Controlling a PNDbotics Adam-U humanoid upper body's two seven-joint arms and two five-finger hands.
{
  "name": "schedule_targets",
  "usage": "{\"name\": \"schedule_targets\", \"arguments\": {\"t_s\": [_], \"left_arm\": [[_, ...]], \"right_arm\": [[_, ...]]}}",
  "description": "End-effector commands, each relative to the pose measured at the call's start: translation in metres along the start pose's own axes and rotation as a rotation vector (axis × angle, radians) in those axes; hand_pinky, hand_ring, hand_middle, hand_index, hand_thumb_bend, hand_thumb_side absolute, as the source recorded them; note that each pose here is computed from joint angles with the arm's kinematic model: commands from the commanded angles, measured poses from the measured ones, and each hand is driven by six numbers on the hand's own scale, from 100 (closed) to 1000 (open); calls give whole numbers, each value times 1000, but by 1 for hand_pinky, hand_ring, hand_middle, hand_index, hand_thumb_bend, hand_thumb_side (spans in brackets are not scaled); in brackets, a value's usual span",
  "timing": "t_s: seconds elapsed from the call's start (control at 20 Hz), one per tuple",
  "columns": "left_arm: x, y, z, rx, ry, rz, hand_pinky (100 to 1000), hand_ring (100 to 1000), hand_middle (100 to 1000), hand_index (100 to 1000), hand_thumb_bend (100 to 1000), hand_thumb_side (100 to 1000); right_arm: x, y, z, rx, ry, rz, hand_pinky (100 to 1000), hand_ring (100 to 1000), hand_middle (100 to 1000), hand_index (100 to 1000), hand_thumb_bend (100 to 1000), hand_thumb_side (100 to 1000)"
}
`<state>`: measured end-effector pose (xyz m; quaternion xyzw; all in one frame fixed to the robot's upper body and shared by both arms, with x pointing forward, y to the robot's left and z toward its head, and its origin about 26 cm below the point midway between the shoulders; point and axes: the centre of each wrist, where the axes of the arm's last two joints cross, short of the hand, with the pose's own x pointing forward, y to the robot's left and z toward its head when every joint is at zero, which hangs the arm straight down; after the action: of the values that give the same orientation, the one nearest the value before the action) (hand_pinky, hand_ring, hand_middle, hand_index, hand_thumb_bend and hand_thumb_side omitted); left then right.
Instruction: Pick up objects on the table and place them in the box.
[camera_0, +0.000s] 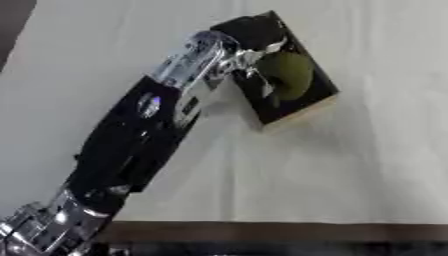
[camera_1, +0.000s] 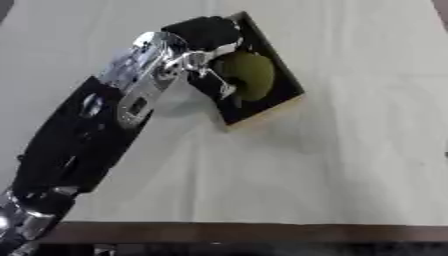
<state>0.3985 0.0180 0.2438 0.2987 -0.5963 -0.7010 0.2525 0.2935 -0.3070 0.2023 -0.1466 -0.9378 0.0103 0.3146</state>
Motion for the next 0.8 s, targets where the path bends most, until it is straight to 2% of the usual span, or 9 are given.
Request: {"name": "schedule_targets", "arguments": {"t_s": [0.05, 0.3, 0.35, 0.5, 0.55, 0.7, 0.8], "left_arm": [[-3, 0, -2, 6, 13, -10, 722, 637, 579, 750, 281, 168], [-5, -2, -2, -13, 18, -25, 741, 669, 621, 793, 337, 185], [-5, -3, -2, -20, 18, -29, 773, 717, 675, 833, 408, 227], [-5, -1, 0, -38, 8, -48, 836, 791, 759, 884, 509, 280], [-5, 0, 1, -40, 7, -54, 868, 824, 794, 911, 568, 323], [-6, 5, 5, -29, 19, -71, 898, 851, 820, 930, 605, 349], [-6, 11, 9, 4, 29, -68, 895, 844, 813, 928, 590, 349]], "right_arm": [[6, -2, -6, 4, -30, 6, 885, 815, 577, 879, 100, 646], [6, -2, -5, 4, -28, 6, 885, 816, 577, 879, 100, 647], [6, -2, -5, 4, -27, 6, 885, 816, 577, 879, 100, 647], [6, -2, -5, 2, -27, 6, 885, 816, 576, 879, 100, 647], [6, -2, -5, 2, -26, 6, 885, 816, 576, 879, 100, 647], [6, -2, -5, 3, -25, 7, 885, 816, 576, 879, 100, 647], [5, -2, -5, 3, -24, 8, 885, 816, 576, 879, 100, 647]]}}
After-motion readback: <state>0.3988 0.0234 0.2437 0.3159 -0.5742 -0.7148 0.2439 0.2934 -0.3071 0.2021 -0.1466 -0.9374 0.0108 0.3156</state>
